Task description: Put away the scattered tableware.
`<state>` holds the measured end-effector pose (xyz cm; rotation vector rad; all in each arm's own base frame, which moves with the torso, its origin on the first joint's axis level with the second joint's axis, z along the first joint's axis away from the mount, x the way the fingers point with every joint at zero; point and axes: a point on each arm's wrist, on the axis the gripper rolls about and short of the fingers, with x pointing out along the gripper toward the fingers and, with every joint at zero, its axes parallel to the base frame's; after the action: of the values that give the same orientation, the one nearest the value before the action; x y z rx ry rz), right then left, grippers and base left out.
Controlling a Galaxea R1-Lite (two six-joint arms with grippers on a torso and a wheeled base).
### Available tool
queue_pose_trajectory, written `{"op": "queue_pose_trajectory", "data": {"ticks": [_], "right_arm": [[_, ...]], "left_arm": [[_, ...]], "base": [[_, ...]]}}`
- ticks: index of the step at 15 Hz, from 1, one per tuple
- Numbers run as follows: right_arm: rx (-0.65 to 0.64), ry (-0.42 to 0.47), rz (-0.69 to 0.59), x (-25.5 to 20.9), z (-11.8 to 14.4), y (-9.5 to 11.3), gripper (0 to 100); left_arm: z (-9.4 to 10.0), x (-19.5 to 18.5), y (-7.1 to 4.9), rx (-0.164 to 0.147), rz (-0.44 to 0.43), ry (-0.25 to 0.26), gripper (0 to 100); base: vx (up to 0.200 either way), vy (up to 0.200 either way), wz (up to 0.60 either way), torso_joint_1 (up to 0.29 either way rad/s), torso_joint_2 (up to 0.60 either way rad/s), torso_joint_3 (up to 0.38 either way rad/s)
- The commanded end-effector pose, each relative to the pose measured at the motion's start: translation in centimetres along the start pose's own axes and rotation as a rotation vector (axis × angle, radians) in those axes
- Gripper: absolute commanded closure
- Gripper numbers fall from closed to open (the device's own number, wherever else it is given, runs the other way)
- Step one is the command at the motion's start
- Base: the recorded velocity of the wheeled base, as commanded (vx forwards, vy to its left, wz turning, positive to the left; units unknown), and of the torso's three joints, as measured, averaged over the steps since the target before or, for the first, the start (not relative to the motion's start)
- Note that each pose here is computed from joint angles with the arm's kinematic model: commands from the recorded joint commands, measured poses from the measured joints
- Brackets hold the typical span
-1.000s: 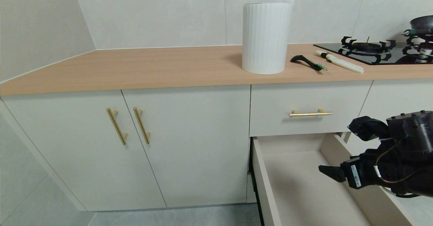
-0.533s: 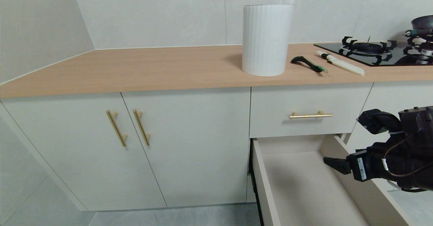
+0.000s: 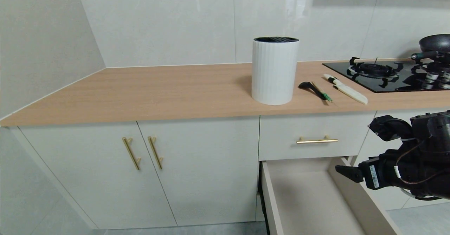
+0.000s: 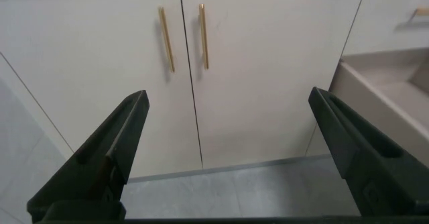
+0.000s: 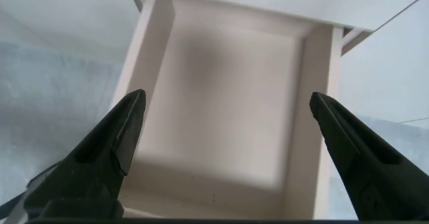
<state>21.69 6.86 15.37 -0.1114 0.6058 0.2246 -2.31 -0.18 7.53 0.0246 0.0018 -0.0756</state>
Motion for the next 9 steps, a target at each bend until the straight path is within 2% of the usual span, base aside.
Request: {"op": "queue_pose_trajectory", "data": {"ticks": [1, 4, 5, 7, 9], "right_arm": [[-0.001, 0.012, 0.000, 0.4, -0.1, 0.0, 0], [-0.023, -0.023, -0.002, 0.1, 0.5, 0.0, 0], [-0.025, -0.089, -0.010, 0.1, 2.2, -0.1, 0], [0.012, -0.189, -0.068, 1.6, 7.4, -1.8, 0], [0.035, -0.163, -0.107, 2.8, 10.7, -3.2, 0]], "left_arm": [[0.0, 0.0, 0.0, 0.000, 0.000, 0.002, 0], [0.0, 0.0, 0.0, 0.000, 0.000, 0.002, 0], [0.0, 0.0, 0.0, 0.000, 0.000, 0.002, 0], [0.0, 0.0, 0.0, 0.000, 0.000, 0.002, 0], [0.0, 0.0, 0.0, 0.000, 0.000, 0.003, 0]], "base": [[0.000, 0.000, 0.00, 0.144, -0.46, -0.320], [0.000, 0.000, 0.00, 0.123, -0.37, -0.250], [0.000, 0.000, 0.00, 0.046, -0.14, -0.090], [0.000, 0.000, 0.00, 0.018, -0.03, -0.021], [0.000, 0.000, 0.00, 0.000, 0.00, 0.000]]}}
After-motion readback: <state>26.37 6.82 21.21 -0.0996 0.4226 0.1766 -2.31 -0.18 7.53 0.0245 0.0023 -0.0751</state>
